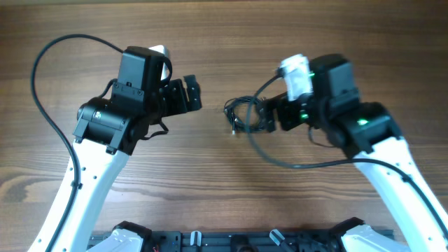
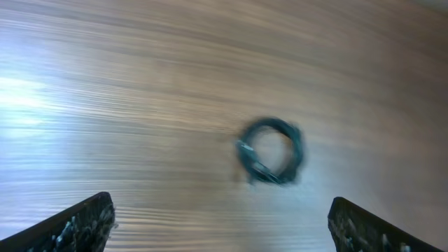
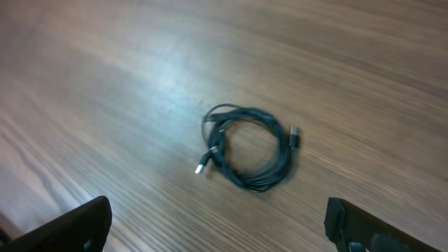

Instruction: Untangle cables

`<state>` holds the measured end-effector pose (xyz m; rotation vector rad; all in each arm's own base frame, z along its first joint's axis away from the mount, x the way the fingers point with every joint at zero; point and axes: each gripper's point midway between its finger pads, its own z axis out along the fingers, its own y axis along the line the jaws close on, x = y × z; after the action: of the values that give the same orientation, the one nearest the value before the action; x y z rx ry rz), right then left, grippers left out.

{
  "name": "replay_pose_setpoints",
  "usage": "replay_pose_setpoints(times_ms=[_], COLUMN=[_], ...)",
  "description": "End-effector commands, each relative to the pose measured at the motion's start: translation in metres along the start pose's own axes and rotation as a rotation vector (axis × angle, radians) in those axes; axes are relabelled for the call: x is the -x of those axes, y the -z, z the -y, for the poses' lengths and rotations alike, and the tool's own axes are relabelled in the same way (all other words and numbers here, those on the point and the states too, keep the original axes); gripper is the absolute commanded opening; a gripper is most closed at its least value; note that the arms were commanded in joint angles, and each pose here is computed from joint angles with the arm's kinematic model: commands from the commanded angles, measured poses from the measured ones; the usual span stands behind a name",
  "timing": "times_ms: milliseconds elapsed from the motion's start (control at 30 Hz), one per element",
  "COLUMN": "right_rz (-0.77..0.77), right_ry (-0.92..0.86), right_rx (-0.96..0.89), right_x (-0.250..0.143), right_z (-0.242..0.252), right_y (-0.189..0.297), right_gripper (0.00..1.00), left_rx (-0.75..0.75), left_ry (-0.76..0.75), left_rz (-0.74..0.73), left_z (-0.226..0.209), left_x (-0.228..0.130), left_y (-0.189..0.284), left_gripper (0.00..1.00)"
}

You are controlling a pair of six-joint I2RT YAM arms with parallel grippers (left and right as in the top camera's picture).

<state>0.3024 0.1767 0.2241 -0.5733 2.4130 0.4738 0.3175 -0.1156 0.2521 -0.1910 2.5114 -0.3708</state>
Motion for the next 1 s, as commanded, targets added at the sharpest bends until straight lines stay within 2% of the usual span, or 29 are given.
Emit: replay_pose_setpoints(times_ms=[0, 33, 100, 133, 300, 500, 700, 800, 833, 967], right_rz=[-0.124, -0.155, -0.21, -0.221, -0.241, -0.301, -0.346, -0.32, -0.277, -0.188], right_ry=[0.127, 0.141, 0.147, 0.134, 0.088, -0.008, -0.029, -0.145, -0.283, -0.577], right_rx=[-0.013, -0.011, 0.002, 0.003, 0.035, 0.025, 0.001, -0.176, -0.335, -0.535], right_x=[-0.018, -0.023, -0.033, -0.034, -0.038, -0.057, -0.071, -0.068, -0.066, -0.069], right_z=[-0.014, -0.016, -0.017, -0.015, -0.015, -0.008, -0.001, 0.025, 0.048, 0.073], right_y=[-0.041, -0.052, -0.077, -0.091, -0.13, -0.172, -0.183, -0.182, -0.177, -0.166], right_gripper=[1.0, 1.0, 1.0, 1.0, 1.0, 1.0, 0.96, 0.92, 0.92, 0.92], left_rx=[0.209, 0.217, 0.234, 0.254, 0.322, 0.34, 0.35, 0.35, 0.35, 0.35], left_ry=[0.136, 0.156, 0.206, 0.225, 0.247, 0.244, 0.241, 0.241, 0.241, 0.241], left_rz=[0.15, 0.165, 0.179, 0.172, 0.093, 0.062, 0.042, 0.041, 0.041, 0.04], left_z=[-0.044, -0.05, -0.063, -0.073, -0.094, -0.097, -0.099, -0.099, -0.099, -0.099], left_x=[0.027, 0.029, 0.03, 0.027, -0.001, -0.009, -0.014, -0.014, -0.014, -0.015], left_y=[0.016, 0.02, 0.03, 0.037, 0.053, 0.054, 0.054, 0.054, 0.054, 0.054], left_gripper=[0.94, 0.85, 0.75, 0.74, 0.85, 0.88, 0.9, 0.9, 0.9, 0.9])
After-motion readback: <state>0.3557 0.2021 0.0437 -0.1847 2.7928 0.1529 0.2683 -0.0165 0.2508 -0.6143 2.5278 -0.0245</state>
